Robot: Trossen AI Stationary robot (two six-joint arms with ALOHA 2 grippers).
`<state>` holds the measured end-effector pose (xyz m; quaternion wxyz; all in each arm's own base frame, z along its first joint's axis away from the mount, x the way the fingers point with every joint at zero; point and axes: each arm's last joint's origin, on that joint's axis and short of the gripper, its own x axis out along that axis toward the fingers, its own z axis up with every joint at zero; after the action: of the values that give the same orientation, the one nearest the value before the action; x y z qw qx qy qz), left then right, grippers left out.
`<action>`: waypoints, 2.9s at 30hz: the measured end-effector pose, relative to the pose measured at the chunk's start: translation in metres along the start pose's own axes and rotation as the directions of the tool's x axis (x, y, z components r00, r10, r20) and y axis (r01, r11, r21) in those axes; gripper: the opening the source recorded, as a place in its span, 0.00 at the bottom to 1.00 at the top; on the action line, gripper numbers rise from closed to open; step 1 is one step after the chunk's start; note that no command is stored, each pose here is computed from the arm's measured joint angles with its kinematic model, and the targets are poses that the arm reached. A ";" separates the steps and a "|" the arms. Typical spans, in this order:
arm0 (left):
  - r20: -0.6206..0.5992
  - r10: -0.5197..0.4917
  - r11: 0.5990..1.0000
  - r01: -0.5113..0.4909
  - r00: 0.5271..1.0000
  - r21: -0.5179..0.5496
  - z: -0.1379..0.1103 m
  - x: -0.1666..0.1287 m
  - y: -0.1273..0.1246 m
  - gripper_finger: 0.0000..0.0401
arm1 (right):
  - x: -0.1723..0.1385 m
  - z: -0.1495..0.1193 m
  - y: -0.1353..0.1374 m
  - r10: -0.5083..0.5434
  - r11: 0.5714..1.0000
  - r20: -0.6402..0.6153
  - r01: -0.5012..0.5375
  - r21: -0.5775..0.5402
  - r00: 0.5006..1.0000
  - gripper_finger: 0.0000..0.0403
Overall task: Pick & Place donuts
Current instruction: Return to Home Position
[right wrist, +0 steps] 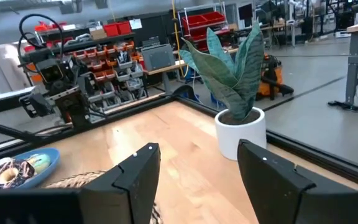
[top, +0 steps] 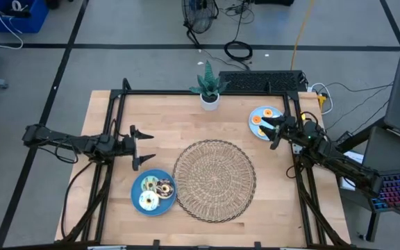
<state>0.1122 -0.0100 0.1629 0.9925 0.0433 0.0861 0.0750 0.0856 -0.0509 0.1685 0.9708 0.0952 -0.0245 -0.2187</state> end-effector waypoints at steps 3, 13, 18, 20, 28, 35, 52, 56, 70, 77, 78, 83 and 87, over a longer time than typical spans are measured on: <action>0.000 0.000 1.000 0.000 1.000 0.003 0.000 0.000 0.000 0.93 | 0.000 0.000 0.000 0.000 1.000 0.000 0.000 0.000 1.000 0.51; 0.000 -0.001 1.000 0.001 1.000 0.003 0.000 0.000 0.000 0.92 | 0.000 0.000 0.000 0.000 1.000 -0.002 0.000 0.000 1.000 0.51; 0.000 -0.001 1.000 0.001 1.000 0.003 0.000 0.000 0.000 0.93 | 0.000 0.000 0.000 0.000 1.000 -0.002 0.000 0.000 1.000 0.51; 0.000 -0.001 1.000 0.001 1.000 0.003 0.000 0.000 0.000 0.93 | 0.000 0.000 0.000 0.000 1.000 -0.002 0.000 0.000 1.000 0.51; 0.000 -0.001 1.000 0.001 1.000 0.003 0.000 0.000 0.000 0.94 | 0.000 0.000 0.000 0.000 1.000 -0.003 0.000 0.000 1.000 0.50; 0.000 -0.002 1.000 0.002 1.000 0.003 0.000 0.000 0.000 0.93 | 0.000 0.000 0.000 0.000 1.000 -0.003 0.000 0.000 1.000 0.51; 0.001 -0.002 1.000 0.002 1.000 0.003 0.000 0.000 0.000 0.93 | 0.000 0.000 0.000 0.001 1.000 -0.003 -0.001 0.000 1.000 0.51; 0.001 -0.002 1.000 0.002 1.000 0.003 0.000 0.000 0.000 0.94 | 0.000 0.000 0.000 0.001 1.000 -0.003 -0.001 0.000 1.000 0.50; 0.001 -0.002 1.000 0.002 1.000 0.004 0.000 0.000 0.000 0.94 | 0.000 0.000 0.000 0.001 1.000 -0.003 -0.001 0.000 1.000 0.50; 0.001 -0.002 1.000 0.002 1.000 0.004 0.000 0.000 0.000 0.93 | 0.000 0.000 0.000 0.001 1.000 -0.003 -0.001 0.000 1.000 0.51; 0.001 -0.002 1.000 0.002 1.000 0.004 0.000 0.000 0.000 0.93 | 0.000 0.000 0.000 0.001 1.000 -0.003 -0.001 0.000 1.000 0.51; 0.001 -0.002 1.000 0.002 1.000 0.003 0.000 0.000 0.000 0.93 | 0.000 0.000 0.000 0.001 1.000 -0.003 -0.001 0.000 1.000 0.50; 0.001 -0.002 1.000 0.002 1.000 0.004 0.000 0.000 0.000 0.94 | 0.000 0.000 0.000 0.001 1.000 -0.003 -0.001 0.000 1.000 0.51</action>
<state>0.1123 -0.0101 0.1630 0.9925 0.0451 0.0859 0.0737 0.0857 -0.0509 0.1680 0.9709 0.0957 -0.0229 -0.2183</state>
